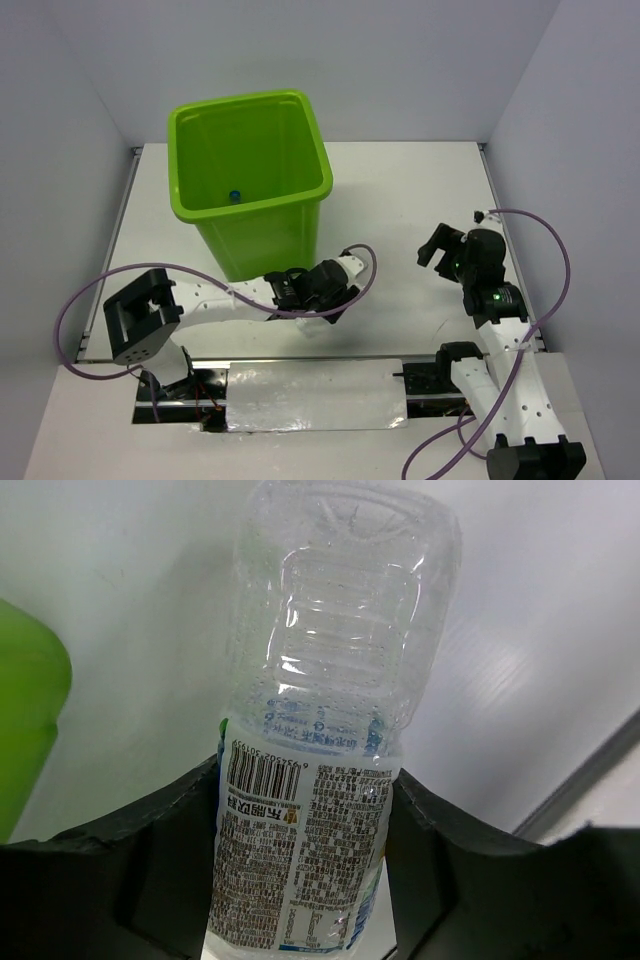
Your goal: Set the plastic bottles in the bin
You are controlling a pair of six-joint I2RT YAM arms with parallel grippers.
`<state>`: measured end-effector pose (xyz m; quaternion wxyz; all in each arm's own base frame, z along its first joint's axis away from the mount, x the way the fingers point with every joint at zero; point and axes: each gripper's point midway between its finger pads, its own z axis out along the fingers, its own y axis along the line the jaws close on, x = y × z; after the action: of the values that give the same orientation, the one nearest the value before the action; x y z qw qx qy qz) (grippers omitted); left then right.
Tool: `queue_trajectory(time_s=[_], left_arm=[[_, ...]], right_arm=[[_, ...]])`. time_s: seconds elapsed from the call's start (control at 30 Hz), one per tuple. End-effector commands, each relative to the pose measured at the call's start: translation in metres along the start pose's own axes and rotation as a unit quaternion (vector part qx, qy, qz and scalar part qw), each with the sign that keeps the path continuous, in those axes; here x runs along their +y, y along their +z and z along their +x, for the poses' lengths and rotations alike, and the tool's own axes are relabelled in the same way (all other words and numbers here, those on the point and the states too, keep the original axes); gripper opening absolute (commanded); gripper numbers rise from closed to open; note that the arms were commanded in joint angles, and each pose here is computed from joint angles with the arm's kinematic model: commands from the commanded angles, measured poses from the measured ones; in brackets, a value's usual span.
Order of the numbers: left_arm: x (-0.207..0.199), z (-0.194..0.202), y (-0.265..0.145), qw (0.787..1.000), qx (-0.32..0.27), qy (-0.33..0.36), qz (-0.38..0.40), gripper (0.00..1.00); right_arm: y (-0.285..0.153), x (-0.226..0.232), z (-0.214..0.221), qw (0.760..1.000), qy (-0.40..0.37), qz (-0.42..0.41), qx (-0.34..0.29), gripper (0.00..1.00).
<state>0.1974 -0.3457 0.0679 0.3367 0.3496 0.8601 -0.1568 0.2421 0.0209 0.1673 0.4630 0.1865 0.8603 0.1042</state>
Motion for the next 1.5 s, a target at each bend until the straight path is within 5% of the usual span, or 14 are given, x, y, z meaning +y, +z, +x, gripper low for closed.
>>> queue_trajectory(time_s=[0.0,0.43,0.6,0.83,1.0,1.2,1.33,1.47], left_arm=[[-0.016,-0.063,-0.027,0.996,-0.079,0.009,0.029,0.56],[-0.071,-0.237,-0.162,0.938,-0.296,0.093,0.156,0.61],[-0.036,-0.292,-0.196,0.935,-0.336,0.056,0.102,0.62],[0.032,-0.354,-0.269,0.902,-0.423,0.005,0.091,0.66],[0.077,-0.358,-0.299,0.891,-0.451,-0.037,0.040,0.66],[0.159,-0.319,-0.292,0.890,-0.437,-0.120,-0.053,0.67],[0.197,-0.284,-0.282,0.885,-0.421,-0.174,-0.091,0.80],[0.212,-0.257,-0.264,0.889,-0.398,-0.203,-0.098,0.84]], right_arm=[[0.000,-0.010,-0.006,0.999,0.015,0.028,-0.017,1.00],[-0.008,0.006,-0.016,0.999,0.009,-0.032,-0.037,1.00],[-0.008,0.008,-0.014,0.999,0.006,-0.041,-0.033,1.00],[-0.008,0.017,-0.012,0.998,0.000,-0.067,-0.023,1.00],[-0.008,0.018,-0.014,0.997,0.000,-0.068,-0.025,1.00],[-0.006,0.015,-0.012,0.998,0.001,-0.059,-0.022,1.00],[-0.006,0.012,-0.013,0.998,0.002,-0.052,-0.024,1.00],[-0.004,0.010,-0.013,0.999,0.003,-0.047,-0.024,1.00]])
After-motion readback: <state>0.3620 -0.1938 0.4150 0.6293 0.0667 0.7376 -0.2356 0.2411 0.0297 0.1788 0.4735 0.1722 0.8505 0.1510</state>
